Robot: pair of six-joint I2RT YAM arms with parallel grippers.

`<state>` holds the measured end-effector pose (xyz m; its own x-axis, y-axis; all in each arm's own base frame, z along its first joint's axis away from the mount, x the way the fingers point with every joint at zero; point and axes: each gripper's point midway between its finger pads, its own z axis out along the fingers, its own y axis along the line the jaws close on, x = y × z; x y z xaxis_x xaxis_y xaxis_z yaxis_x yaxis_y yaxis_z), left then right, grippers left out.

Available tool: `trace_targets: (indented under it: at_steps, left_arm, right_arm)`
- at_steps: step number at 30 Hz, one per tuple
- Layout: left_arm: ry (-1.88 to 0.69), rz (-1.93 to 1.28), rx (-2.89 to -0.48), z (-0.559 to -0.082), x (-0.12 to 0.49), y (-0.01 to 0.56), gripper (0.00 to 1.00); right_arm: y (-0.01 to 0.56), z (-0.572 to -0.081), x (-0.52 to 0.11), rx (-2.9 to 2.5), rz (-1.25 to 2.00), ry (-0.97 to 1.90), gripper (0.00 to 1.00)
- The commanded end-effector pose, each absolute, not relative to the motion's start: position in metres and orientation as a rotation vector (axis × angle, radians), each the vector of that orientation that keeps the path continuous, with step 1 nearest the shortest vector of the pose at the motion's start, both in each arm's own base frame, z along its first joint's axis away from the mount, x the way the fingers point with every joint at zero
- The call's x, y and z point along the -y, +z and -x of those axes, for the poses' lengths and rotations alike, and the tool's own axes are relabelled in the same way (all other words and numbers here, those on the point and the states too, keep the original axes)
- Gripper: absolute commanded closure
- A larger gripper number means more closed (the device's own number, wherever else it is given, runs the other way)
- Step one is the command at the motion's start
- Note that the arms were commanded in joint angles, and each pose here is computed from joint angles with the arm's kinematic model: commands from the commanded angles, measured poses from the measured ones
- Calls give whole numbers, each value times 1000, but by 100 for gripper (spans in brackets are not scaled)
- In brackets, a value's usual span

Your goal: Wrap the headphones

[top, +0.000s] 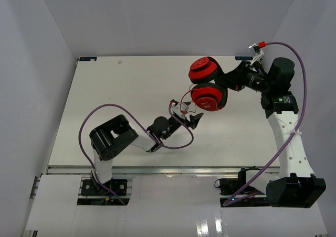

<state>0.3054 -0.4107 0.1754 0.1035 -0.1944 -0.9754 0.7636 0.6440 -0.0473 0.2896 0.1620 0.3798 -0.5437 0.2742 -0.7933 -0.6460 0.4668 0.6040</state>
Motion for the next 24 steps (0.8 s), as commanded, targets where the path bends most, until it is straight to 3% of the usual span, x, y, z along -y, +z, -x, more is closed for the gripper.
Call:
trace_targets:
  at_steps: [1, 6, 15, 24]
  left_arm:
    - [-869, -399, -809, -276, 386, 292, 10]
    - [-901, -515, -715, -261, 403, 298, 11]
    - [-910, -469, -674, -271, 402, 320, 28]
    - [-920, -458, -650, -267, 394, 333, 75]
  right_arm:
    - [395, -276, -165, -1727, 360, 1254, 92]
    - [392, -277, -165, -1732, 359, 1260, 92]
    - [386, -274, -165, -1741, 368, 1266, 92]
    - [386, -274, -166, -1744, 370, 1267, 92]
